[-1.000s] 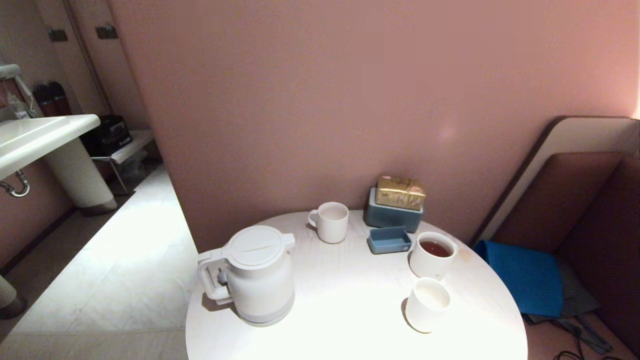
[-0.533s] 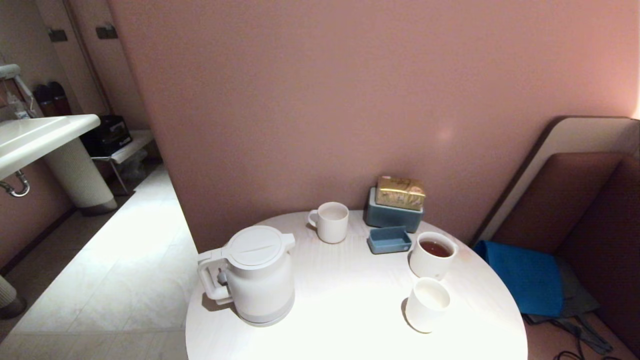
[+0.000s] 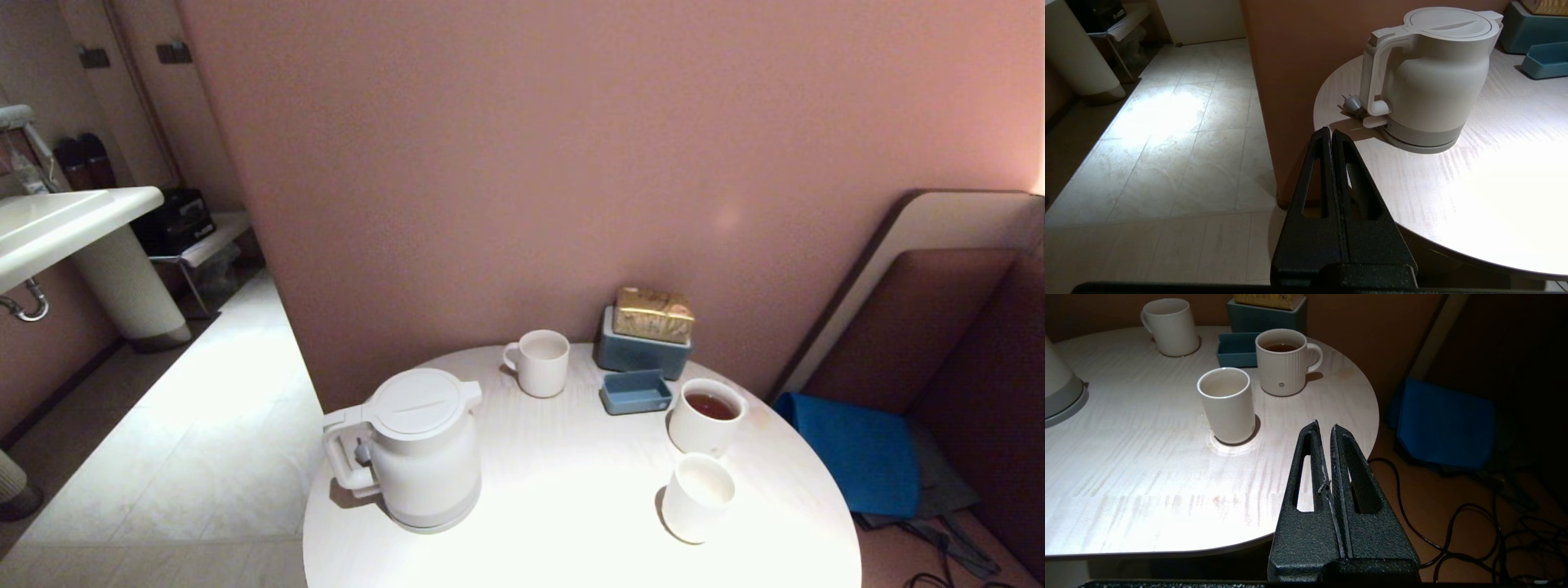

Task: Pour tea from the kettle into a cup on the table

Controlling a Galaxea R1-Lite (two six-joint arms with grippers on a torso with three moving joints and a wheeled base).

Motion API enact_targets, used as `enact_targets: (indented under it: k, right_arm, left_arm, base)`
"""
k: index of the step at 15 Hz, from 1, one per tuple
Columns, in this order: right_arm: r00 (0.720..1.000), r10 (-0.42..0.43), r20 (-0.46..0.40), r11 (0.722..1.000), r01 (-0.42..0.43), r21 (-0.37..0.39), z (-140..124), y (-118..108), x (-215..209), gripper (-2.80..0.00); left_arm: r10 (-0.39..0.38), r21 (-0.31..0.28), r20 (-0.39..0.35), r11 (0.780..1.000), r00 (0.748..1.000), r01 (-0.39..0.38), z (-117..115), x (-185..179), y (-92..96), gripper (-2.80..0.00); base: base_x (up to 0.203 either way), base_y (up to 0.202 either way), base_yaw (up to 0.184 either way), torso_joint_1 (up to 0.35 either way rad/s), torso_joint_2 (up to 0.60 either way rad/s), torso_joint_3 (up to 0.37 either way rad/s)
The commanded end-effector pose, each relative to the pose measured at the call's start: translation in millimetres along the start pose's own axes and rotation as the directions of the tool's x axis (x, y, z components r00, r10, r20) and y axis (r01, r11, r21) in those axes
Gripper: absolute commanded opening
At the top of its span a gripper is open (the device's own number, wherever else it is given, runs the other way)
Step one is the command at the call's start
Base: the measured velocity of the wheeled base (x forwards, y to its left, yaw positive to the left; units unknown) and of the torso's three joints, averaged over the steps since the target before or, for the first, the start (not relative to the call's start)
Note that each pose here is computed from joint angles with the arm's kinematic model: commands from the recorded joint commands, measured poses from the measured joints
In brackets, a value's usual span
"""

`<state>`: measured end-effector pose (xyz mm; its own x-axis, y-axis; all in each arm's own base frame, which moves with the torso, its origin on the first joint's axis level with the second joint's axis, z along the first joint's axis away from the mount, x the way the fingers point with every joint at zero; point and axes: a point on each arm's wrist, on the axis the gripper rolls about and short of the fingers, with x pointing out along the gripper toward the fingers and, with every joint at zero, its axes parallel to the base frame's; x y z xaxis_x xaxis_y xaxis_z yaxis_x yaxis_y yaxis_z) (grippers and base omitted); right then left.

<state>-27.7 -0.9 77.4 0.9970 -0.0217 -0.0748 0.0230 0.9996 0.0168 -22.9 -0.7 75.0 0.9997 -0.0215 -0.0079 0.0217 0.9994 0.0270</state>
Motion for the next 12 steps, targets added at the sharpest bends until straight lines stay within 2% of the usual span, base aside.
enact_targets:
  k: [1,12]
  right_arm:
    - [1.0,0.0,-0.002,1.0,0.0,-0.001,0.0,0.0,0.1,-2.8]
    - [1.0,0.0,-0.002,1.0,0.0,0.003,0.0,0.0,0.1,-2.8]
  left_arm:
    - [0.0,0.0,0.0,1.0,1.0,0.0,-0.1,0.0,0.0,-2.8]
    - [0.0,0.0,0.0,1.0,1.0,0.0,0.2,0.0,0.0,-2.8]
  base:
    - [0.0,0.0,0.0,0.0,0.0,0.0]
    - [0.0,0.0,0.0,0.0,0.0,0.0]
